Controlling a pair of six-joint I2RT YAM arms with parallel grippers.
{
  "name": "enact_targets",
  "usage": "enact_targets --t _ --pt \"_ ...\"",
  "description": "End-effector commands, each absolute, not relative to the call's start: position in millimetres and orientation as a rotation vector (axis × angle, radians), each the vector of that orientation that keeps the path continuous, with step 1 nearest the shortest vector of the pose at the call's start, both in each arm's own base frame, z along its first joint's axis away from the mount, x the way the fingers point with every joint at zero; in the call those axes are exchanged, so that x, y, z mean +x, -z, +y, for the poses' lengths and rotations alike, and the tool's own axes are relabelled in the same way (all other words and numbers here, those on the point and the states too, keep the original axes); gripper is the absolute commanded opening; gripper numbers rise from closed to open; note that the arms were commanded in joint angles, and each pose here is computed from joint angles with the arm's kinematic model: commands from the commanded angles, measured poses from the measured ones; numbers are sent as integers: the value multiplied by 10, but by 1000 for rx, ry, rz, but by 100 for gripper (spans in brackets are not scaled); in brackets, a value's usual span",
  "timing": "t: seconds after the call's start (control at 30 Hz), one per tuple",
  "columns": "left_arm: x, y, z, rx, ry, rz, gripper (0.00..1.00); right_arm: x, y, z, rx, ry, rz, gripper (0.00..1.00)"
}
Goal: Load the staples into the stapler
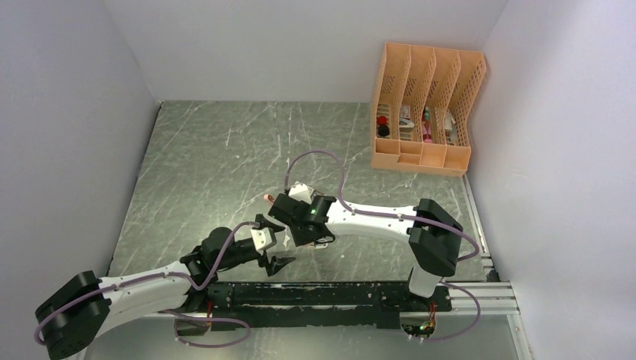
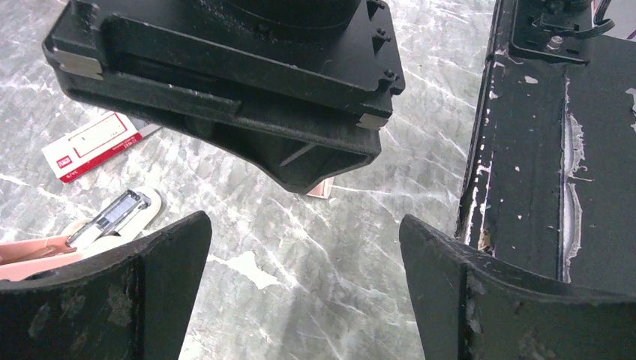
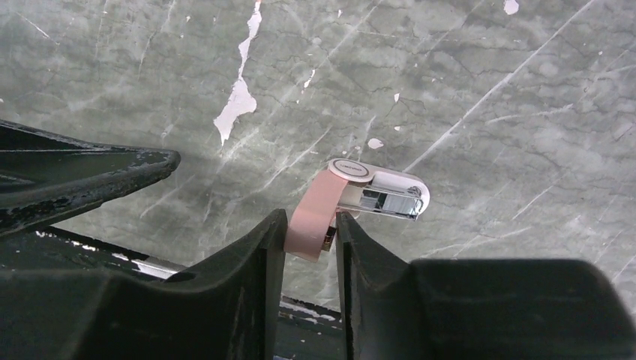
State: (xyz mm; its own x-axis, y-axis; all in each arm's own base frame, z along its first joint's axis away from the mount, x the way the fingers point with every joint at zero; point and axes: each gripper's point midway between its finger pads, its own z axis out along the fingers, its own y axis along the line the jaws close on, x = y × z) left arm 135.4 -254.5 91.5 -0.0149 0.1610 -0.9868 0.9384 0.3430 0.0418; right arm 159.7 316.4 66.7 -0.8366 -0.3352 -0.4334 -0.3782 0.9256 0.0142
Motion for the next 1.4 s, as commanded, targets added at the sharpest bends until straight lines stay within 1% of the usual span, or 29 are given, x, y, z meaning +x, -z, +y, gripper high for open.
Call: enact_targets --t 0.0,0.17,0.5,0.67,0.87,1.07,1.37 --pt "1324 -977 -2604 1083 873 1416 99 1577 -616 3164 -490 -144 2660 31" --pt "1343 -934 -2653 1110 871 1426 99 1581 -643 3131 -426 -240 2648 26" --pt "1482 -894 -2901 1179 857 1428 99 1666 -739 2959 -234 -573 2542 24" --pt "1544 -908 -3069 1237 859 1398 99 1699 -795 2930 -212 -702 2489 23" --pt "1505 -803 -3230 1319 912 1361 99 1734 -798 2851 -166 -775 2451 23" --pt "1491 -635 -3270 1345 928 1362 99 1719 -754 2770 -110 -847 2448 23" --pt "1656 -541 -3441 1325 909 1350 99 1722 -722 2694 -53 -919 2430 23"
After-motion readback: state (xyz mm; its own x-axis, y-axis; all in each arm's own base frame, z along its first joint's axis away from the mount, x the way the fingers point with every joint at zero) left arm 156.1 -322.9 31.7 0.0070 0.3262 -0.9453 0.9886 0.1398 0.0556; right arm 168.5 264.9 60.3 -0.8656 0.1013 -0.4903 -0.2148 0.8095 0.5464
